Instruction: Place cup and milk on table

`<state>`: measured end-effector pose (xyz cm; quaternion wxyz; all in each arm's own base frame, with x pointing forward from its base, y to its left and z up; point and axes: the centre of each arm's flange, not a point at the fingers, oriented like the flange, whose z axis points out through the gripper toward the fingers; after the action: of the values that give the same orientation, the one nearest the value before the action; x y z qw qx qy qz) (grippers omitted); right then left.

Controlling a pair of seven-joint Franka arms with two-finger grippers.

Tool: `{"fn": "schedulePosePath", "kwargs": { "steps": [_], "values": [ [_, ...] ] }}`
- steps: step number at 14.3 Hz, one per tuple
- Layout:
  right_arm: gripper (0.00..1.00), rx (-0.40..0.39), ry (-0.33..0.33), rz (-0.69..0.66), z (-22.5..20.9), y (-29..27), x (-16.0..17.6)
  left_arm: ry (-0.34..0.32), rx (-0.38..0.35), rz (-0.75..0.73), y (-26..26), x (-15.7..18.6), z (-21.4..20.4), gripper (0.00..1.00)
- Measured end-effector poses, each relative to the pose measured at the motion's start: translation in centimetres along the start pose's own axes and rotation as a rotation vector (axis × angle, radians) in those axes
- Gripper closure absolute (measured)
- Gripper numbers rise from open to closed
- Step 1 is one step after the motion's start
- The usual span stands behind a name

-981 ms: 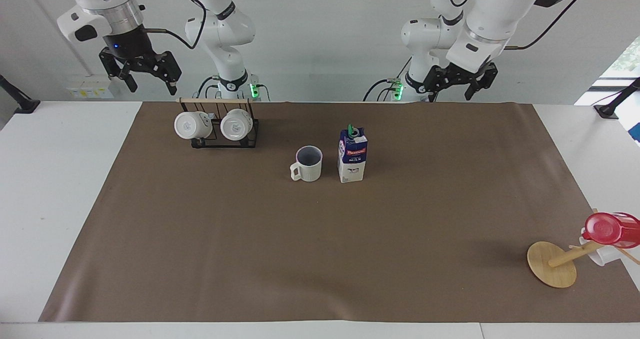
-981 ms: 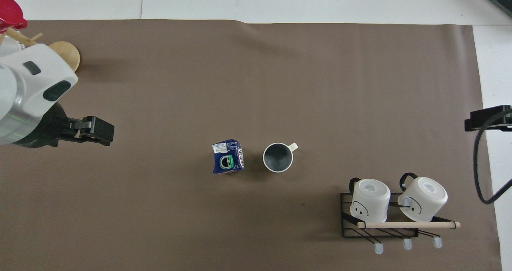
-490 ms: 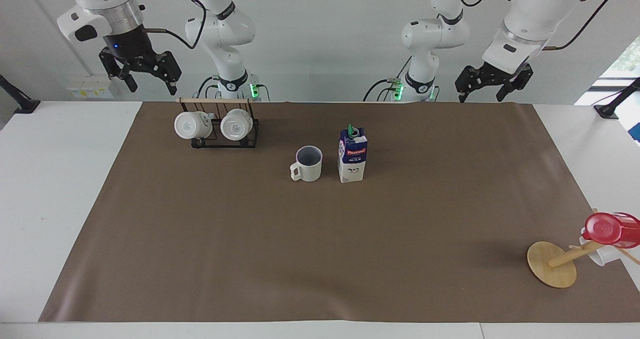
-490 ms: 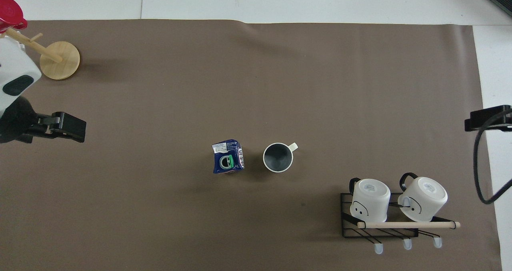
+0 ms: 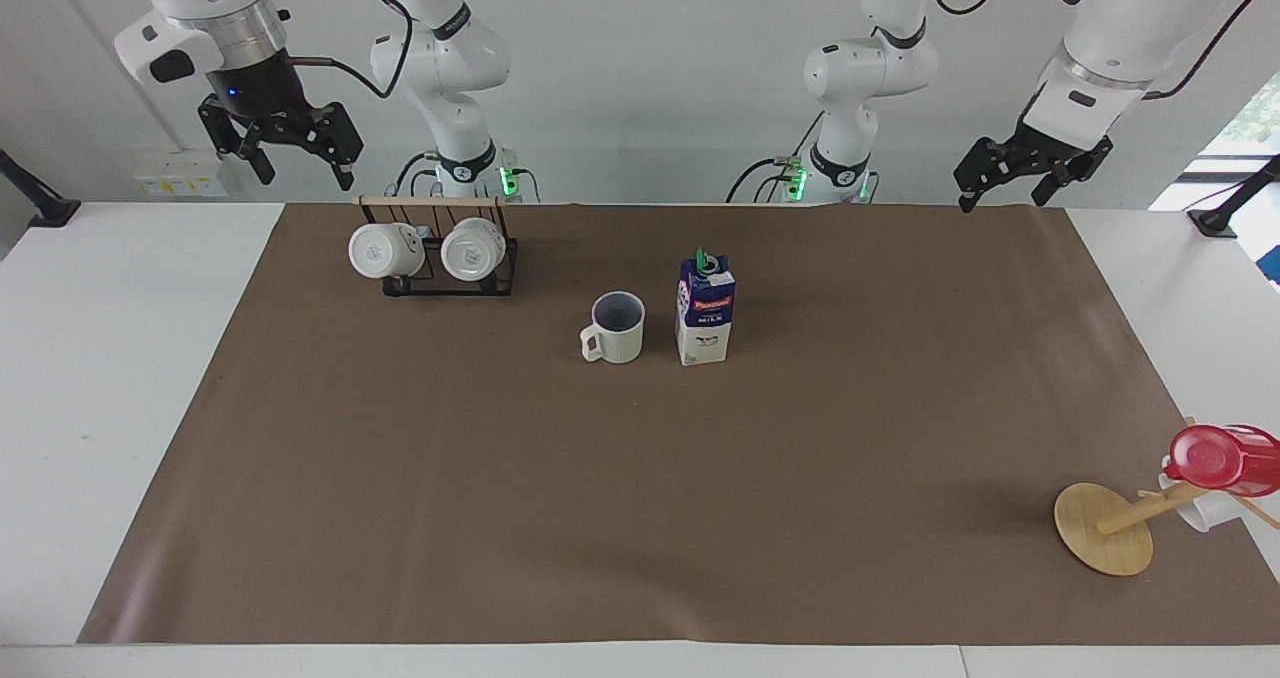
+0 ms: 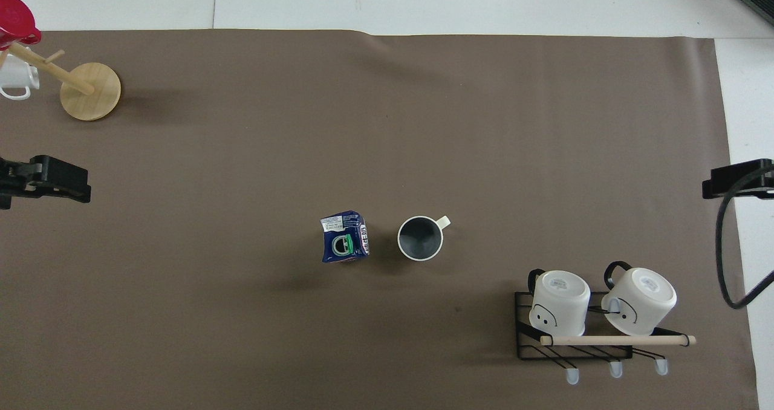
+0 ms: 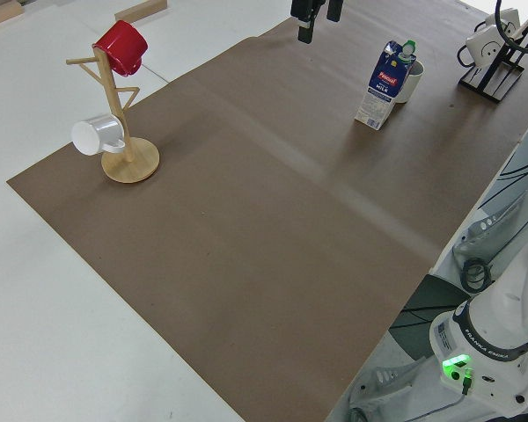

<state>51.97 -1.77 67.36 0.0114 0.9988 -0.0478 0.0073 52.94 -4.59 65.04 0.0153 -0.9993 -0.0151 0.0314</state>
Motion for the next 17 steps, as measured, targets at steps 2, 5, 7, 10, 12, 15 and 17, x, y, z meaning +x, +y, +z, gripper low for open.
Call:
{"fn": "schedulePosePath", "kwargs": {
  "steps": [2, 5, 7, 10, 12, 15, 17],
  "values": [
    [0.00, 0.000, 0.000, 0.000, 0.0, 0.0, 0.0, 0.003, 0.000, 0.002, 0.1, 0.1, 0.1, 0.00],
    [0.00, 0.000, 0.000, 0.000, 0.0, 0.0, 0.0, -0.012, 0.002, 0.012, 0.4, 0.0, 0.8, 0.00],
    [0.00, 0.000, 0.000, 0.000, 0.0, 0.0, 0.0, -0.021, 0.004, 0.033, 0.5, 0.0, 1.2, 0.00],
    [0.00, 0.000, 0.000, 0.000, 0.0, 0.0, 0.0, -0.036, 0.009, 0.047, 0.8, -0.5, 1.8, 0.00],
    [0.00, 0.000, 0.000, 0.000, 0.0, 0.0, 0.0, -0.037, 0.011, 0.052, 1.1, -0.8, 1.9, 0.00],
    [0.00, 0.000, 0.000, 0.000, 0.0, 0.0, 0.0, -0.037, 0.013, 0.055, 1.2, -0.9, 1.8, 0.00],
    [0.00, 0.000, 0.000, 0.000, 0.0, 0.0, 0.0, -0.037, 0.013, 0.055, 1.2, -0.9, 1.9, 0.00]
  ]
}}
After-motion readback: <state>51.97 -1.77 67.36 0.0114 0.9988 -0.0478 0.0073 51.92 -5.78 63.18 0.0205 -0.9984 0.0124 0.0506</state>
